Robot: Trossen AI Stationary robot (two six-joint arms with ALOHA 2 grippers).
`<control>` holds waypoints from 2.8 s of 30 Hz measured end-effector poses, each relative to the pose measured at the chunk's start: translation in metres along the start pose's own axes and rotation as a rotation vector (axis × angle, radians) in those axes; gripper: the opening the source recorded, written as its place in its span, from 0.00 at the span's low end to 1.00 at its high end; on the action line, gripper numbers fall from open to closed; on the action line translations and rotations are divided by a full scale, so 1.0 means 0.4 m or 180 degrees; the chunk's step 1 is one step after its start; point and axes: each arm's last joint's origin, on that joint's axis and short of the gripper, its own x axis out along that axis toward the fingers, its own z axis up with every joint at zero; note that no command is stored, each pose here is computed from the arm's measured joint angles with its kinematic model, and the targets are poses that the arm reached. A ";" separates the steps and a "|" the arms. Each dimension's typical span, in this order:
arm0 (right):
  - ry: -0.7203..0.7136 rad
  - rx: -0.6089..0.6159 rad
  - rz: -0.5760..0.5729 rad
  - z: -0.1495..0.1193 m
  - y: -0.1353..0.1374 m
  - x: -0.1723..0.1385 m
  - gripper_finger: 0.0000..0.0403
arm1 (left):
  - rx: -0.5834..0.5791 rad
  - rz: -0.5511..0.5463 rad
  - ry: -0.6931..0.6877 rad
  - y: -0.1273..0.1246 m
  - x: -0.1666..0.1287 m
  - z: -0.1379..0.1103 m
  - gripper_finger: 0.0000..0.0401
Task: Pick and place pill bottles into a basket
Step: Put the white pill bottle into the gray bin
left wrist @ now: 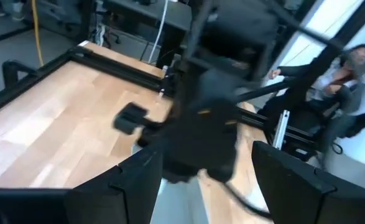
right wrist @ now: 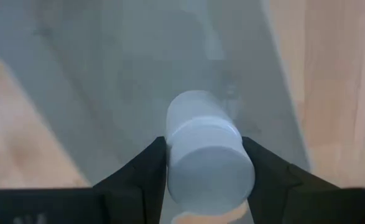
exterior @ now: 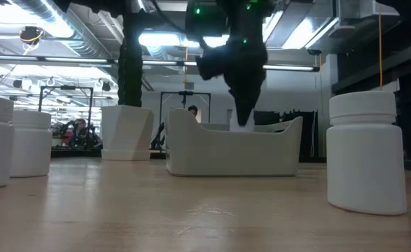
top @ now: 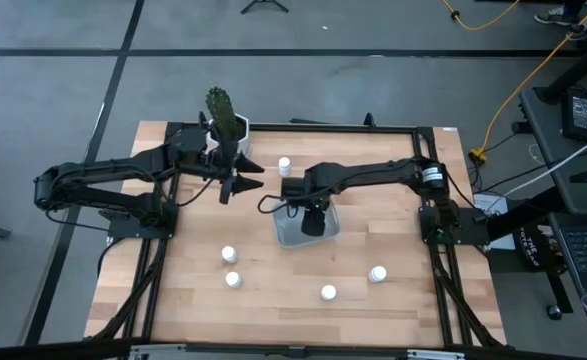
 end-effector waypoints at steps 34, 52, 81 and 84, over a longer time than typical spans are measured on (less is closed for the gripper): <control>-0.0059 0.0174 -0.0119 -0.045 -0.052 0.062 0.56 | 0.0281 0.0439 -0.0389 -0.051 -0.082 0.013 0.59; -0.0603 0.0378 -0.0278 -0.065 -0.030 -0.219 0.82 | 0.0245 0.0515 -0.0392 -0.048 -0.083 0.013 0.59; -0.2836 0.0224 -0.0420 -0.435 -0.019 -0.567 0.82 | 0.0170 0.0818 0.1603 0.232 0.195 -0.010 0.83; -0.2737 0.0194 -0.0438 -0.431 -0.017 -0.542 0.82 | 0.0270 0.0967 0.1732 0.251 0.225 0.001 0.88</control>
